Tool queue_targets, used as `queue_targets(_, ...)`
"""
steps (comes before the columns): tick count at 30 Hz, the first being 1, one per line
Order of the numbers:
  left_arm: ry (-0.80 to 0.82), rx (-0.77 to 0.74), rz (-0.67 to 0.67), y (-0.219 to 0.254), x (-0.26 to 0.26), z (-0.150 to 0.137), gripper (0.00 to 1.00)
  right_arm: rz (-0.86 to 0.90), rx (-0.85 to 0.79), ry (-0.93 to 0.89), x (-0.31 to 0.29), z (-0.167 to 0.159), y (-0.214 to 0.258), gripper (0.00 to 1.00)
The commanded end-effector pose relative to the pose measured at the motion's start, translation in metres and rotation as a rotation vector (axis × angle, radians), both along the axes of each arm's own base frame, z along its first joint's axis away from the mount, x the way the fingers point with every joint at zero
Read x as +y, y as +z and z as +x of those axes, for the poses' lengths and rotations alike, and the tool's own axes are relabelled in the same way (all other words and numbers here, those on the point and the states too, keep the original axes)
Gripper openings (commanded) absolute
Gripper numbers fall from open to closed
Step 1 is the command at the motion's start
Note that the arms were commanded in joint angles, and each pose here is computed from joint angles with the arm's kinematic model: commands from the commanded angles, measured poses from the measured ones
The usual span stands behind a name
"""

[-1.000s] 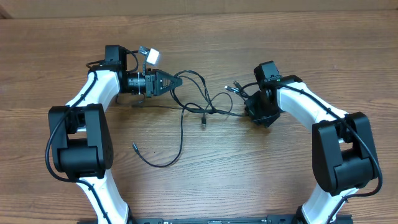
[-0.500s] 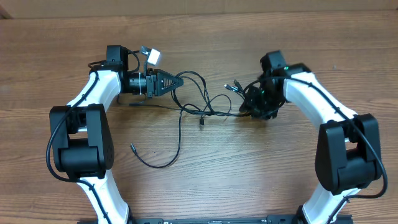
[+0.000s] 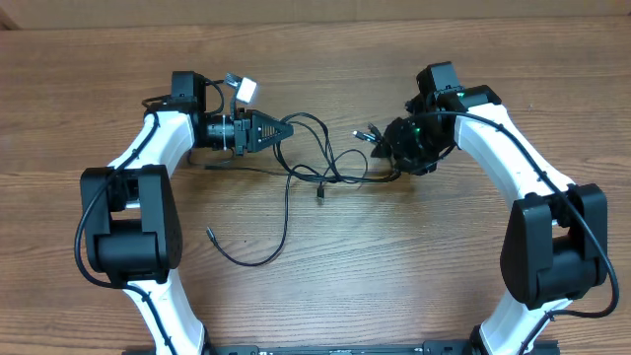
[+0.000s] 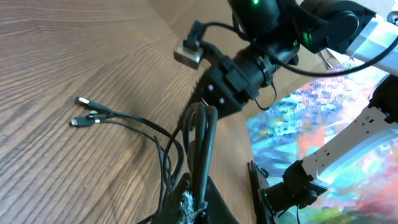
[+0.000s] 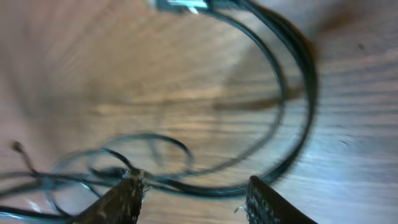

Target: Untangle cables

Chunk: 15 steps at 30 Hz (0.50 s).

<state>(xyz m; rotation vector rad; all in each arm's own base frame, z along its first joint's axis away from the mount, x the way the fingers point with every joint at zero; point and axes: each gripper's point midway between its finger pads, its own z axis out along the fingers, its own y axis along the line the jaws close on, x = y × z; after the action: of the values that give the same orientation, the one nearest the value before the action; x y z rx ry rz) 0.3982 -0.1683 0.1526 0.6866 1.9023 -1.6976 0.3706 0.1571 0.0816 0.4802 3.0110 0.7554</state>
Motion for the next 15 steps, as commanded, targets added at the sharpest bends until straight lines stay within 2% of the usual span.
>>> queue_targets(1, -0.028, -0.034, -0.018, 0.005, -0.009, 0.0, 0.04, 0.057, 0.037, -0.155, 0.016, 0.004, 0.016, 0.52)
queue_targets(10, -0.048, -0.039, -0.02, 0.005, -0.017, -0.004, 0.04, 0.042, 0.087, -0.309, 0.041, 0.0, 0.001, 0.51)
queue_targets(15, -0.067, -0.04, -0.02, 0.005, -0.024, -0.007, 0.04, 0.02, 0.092, -0.397, 0.05, -0.002, -0.014, 0.4)
